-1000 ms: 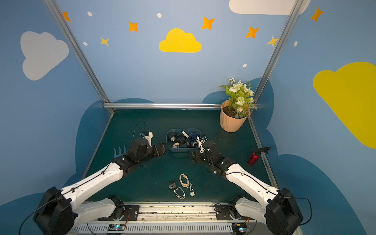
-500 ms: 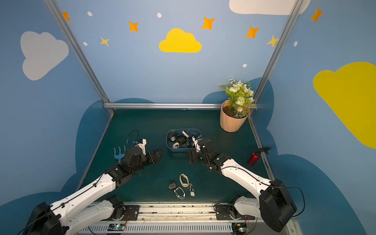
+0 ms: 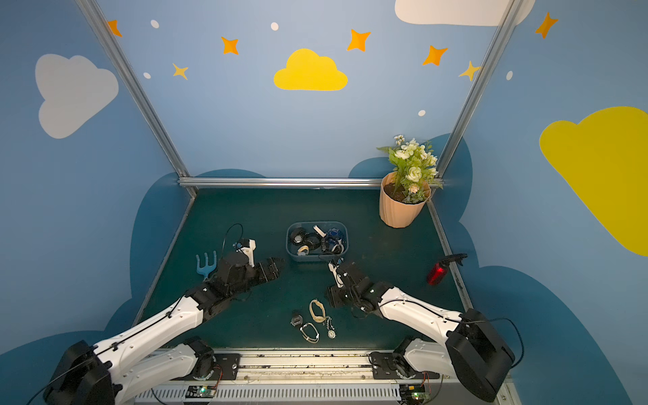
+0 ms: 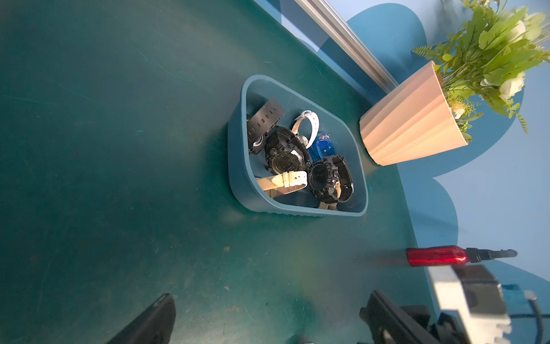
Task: Put the watch into the storage box
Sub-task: Pick up the watch at the center of the board.
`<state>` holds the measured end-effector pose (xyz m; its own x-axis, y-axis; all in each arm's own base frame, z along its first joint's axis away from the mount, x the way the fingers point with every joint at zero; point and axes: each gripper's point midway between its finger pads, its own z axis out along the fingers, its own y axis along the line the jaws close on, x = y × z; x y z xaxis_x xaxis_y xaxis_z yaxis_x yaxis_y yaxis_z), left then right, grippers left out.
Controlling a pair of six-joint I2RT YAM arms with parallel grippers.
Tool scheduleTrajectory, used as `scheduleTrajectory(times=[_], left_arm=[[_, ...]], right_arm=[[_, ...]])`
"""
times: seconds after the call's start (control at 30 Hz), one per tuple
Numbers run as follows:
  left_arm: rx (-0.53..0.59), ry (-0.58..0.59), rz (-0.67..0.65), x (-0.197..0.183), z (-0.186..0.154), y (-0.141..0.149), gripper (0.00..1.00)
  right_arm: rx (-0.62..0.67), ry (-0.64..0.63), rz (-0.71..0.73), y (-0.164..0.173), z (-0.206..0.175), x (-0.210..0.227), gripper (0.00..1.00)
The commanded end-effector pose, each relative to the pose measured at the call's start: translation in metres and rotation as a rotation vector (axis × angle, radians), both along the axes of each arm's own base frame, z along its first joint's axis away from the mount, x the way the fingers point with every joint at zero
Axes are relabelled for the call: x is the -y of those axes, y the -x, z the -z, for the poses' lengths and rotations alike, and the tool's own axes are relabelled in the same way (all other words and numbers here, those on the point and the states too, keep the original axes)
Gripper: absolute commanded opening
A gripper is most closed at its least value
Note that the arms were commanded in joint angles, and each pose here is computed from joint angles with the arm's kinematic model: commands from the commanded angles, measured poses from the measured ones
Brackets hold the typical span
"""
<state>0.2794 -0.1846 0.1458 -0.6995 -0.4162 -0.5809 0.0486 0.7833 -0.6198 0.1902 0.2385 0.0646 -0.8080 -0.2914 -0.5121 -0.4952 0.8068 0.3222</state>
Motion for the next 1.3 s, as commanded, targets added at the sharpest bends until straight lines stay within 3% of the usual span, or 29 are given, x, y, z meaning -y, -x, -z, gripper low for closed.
scheduleTrajectory(times=[0.0, 0.37, 0.6, 0.77, 1.07, 1.27], left_arm=[[0.024, 0.014, -0.007, 0.002, -0.009, -0.005, 1.00], [0.012, 0.020, -0.015, 0.001, -0.006, -0.003, 1.00], [0.007, 0.007, -0.031, -0.004, -0.004, -0.001, 1.00], [0.004, -0.010, -0.040, -0.008, 0.000, 0.000, 1.00], [0.004, -0.014, -0.044, -0.009, 0.000, 0.002, 1.00], [-0.002, -0.011, -0.038, -0.009, 0.002, 0.004, 1.00]], right_arm=[[-0.027, -0.011, -0.003, 0.011, 0.003, -0.004, 0.56], [-0.020, 0.036, -0.047, 0.022, 0.016, -0.024, 0.54], [-0.008, 0.079, -0.058, 0.019, 0.027, -0.034, 0.44], [-0.002, 0.109, -0.064, 0.016, 0.033, -0.041, 0.32], [0.040, 0.181, -0.015, 0.001, 0.028, -0.043, 0.02], [0.087, 0.188, 0.017, -0.009, 0.010, -0.041, 0.00]])
